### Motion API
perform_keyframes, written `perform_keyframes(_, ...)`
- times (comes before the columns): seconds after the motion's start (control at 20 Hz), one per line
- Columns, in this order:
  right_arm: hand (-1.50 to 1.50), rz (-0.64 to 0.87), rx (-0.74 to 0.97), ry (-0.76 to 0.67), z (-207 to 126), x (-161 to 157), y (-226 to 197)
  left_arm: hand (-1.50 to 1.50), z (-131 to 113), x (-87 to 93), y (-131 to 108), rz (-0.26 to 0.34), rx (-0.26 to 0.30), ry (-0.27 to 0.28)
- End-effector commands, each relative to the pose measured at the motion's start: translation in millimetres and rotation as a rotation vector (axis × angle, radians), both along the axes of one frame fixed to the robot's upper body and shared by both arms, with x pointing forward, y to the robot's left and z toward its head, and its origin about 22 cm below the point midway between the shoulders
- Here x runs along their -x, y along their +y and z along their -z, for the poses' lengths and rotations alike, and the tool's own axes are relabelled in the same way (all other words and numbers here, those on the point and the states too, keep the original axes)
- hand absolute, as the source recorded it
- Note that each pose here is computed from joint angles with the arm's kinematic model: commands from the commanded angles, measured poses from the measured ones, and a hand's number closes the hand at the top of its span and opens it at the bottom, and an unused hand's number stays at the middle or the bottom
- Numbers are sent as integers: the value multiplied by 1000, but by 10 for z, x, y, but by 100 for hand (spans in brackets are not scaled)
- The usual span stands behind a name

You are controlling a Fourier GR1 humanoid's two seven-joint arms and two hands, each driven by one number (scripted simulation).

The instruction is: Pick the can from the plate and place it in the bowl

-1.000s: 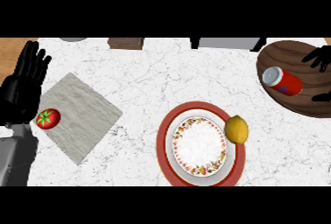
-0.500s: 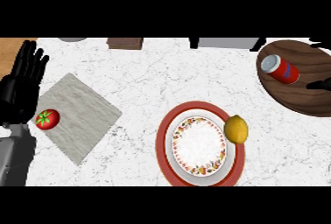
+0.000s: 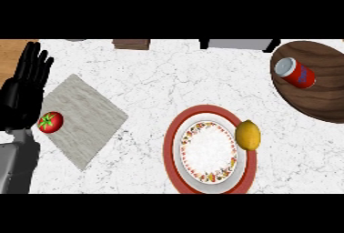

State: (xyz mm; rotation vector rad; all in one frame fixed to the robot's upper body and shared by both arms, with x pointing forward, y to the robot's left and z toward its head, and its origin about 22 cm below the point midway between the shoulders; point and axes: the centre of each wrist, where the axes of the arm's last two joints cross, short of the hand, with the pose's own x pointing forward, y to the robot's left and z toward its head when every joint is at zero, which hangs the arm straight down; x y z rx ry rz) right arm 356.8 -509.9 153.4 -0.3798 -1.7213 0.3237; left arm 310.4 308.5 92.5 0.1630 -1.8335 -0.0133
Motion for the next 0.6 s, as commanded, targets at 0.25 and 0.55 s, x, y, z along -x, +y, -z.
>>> perform_keyframes(0.25, -150, 56, -115, -67, -231, 383, -432, 0, -16, -6, -65, 10, -4, -11)
perform_keyframes(0.55, -150, 52, -139, -52, -214, 570, -584, 0, 3, 10, -46, 12, 8, -19)
